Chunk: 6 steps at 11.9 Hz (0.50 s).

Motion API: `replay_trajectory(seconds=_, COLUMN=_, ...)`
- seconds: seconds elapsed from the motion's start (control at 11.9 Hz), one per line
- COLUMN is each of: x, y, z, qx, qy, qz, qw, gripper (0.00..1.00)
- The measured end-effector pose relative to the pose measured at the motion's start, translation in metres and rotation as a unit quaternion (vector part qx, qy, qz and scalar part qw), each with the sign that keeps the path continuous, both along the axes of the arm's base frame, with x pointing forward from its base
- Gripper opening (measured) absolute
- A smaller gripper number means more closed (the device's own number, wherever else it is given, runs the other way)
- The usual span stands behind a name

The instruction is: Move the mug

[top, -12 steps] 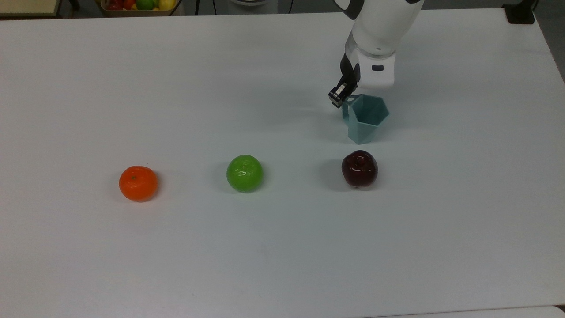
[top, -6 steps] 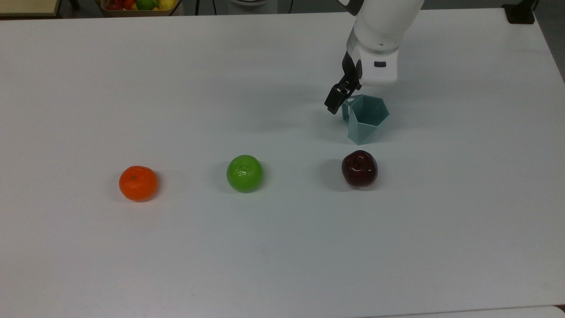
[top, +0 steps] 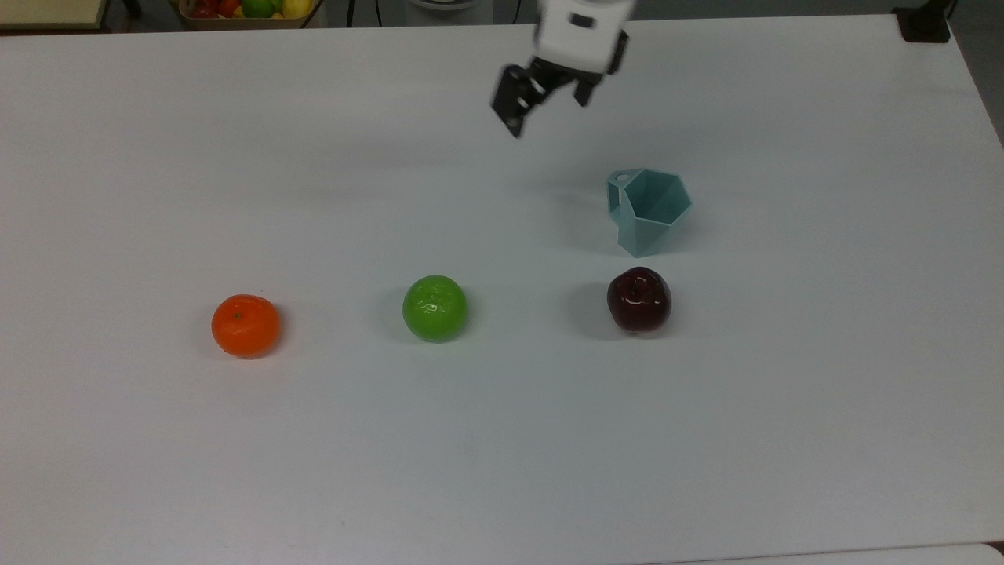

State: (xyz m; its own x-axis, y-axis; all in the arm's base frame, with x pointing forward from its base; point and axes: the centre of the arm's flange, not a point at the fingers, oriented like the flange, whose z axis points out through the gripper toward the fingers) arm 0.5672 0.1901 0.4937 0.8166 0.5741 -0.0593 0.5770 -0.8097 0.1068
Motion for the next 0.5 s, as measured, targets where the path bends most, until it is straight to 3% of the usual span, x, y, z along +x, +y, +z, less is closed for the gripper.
replay_trajectory(seconds=0.25, x=-0.005, y=-0.092, z=0.04, qx=-0.006, qy=0.011, qz=-0.094, qw=0.9955, gripper=1.0)
replay_trajectory(seconds=0.34, x=-0.003, y=-0.129, z=0.052, qx=-0.002, qy=0.0, qz=-0.145, qw=0.9894, gripper=1.0)
replay_trajectory(seconds=0.5, x=-0.002, y=-0.188, z=0.071, qx=0.011, qy=-0.021, qz=-0.259, qw=0.9655, gripper=1.0)
